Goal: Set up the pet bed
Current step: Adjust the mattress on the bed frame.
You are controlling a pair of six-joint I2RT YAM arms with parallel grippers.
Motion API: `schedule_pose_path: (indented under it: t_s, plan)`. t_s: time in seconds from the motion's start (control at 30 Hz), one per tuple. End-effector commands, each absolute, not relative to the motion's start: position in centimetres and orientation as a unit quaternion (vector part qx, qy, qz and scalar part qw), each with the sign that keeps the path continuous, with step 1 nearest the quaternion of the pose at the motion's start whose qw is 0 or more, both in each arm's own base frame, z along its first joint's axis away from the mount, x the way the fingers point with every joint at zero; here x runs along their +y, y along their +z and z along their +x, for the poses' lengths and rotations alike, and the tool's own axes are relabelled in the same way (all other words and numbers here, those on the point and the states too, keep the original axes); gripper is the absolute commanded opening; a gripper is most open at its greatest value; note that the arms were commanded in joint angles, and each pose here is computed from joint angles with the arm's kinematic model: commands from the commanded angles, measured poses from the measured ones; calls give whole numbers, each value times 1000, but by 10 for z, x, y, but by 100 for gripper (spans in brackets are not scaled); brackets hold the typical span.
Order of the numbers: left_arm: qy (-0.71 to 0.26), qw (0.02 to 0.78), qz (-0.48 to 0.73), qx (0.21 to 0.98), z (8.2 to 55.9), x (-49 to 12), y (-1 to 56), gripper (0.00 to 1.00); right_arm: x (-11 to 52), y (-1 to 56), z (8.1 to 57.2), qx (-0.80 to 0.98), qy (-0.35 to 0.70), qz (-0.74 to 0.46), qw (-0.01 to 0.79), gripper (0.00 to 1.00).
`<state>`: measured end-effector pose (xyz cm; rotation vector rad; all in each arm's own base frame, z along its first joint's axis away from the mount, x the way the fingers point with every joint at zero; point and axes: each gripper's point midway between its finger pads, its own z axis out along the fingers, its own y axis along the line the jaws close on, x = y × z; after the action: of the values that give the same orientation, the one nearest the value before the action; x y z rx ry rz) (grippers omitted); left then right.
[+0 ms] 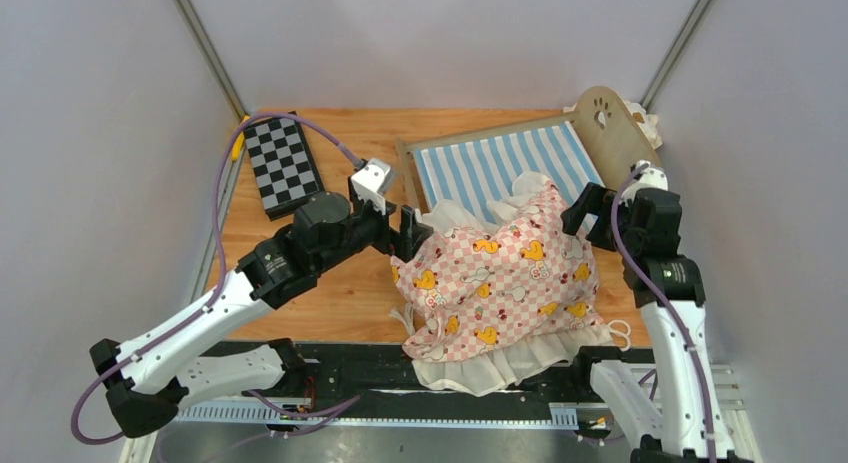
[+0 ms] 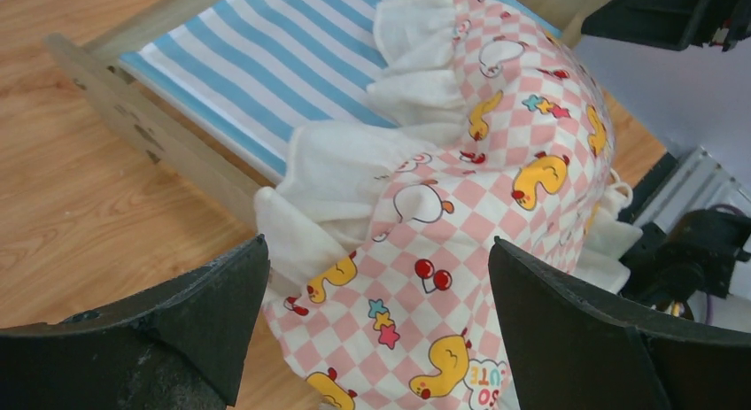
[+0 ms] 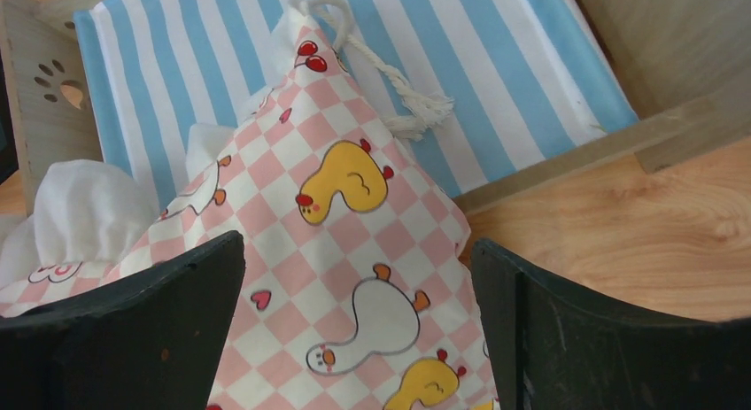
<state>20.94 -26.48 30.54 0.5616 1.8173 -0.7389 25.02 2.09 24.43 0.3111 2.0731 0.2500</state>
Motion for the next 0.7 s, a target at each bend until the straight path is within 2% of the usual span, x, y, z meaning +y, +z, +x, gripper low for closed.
schedule_pose_path:
  t_s: [0.0, 0.3, 0.67]
  plan:
    - [-274, 561, 166, 763, 235, -255, 324, 100, 35, 268, 285, 841, 137, 87, 515, 99]
    - [-212, 529, 85, 817, 267, -260, 286, 100, 43, 244, 341, 864, 163, 111, 464, 100]
    - [-222, 478, 37, 849, 265, -269, 227, 100, 53, 199, 354, 887, 185, 110, 409, 100]
